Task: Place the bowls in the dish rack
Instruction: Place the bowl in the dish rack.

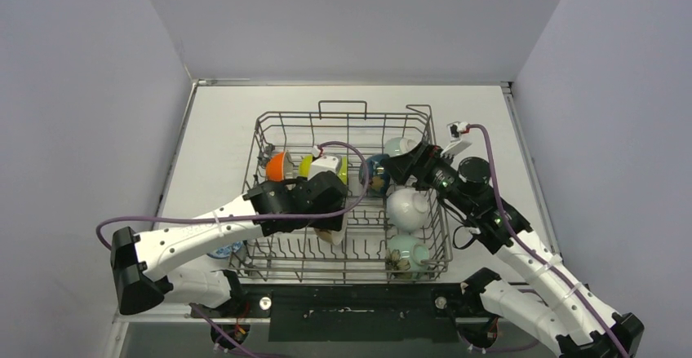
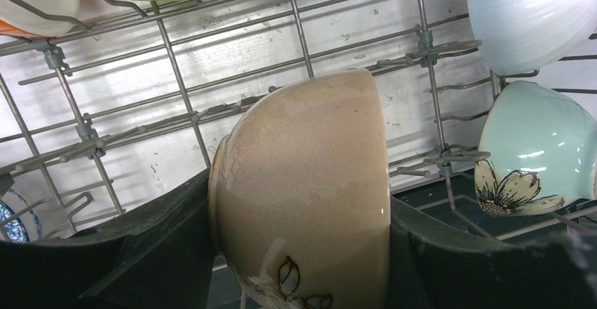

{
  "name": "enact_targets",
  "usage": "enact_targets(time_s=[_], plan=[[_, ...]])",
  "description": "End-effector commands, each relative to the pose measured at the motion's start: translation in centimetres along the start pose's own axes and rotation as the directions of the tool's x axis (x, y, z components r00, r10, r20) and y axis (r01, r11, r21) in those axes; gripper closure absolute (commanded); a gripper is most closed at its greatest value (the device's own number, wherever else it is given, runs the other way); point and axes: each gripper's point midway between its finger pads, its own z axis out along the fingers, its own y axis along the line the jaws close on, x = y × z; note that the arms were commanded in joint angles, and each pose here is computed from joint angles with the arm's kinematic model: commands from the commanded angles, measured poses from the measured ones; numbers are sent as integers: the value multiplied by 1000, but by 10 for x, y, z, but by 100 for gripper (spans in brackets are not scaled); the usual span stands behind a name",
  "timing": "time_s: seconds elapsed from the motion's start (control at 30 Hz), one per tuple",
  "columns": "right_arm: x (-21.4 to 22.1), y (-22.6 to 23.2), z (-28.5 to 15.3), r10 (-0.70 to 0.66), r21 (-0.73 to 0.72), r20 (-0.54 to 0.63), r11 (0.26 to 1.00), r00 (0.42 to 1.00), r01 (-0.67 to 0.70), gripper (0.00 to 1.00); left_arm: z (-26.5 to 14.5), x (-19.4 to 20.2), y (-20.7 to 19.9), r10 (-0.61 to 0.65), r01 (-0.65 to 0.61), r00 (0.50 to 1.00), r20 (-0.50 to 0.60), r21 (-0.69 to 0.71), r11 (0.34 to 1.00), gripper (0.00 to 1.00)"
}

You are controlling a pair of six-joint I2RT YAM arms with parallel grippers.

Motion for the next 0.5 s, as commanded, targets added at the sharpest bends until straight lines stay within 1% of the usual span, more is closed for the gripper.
enact_targets(time_s=[0.0,0.2,0.3,0.47], plan=[[-19,13,0,-23,-23,38,999,999,24,10,-9,-24,-19,-42,40,997,72,22,999,100],[-17,11,1,-25,-19,33,999,999,25,10,-5,-23,-27,-11,11,1000,13,-41,999,100],[-17,9,1,-26,-12,31,1000,999,26,10,-3,-26,-29,14,-12,1000,21,-91,996,100],[-16,7,1,-28,-6,23,1000,999,29,10,-10,-31,-24,100,-81,993,68,-241,967,100]])
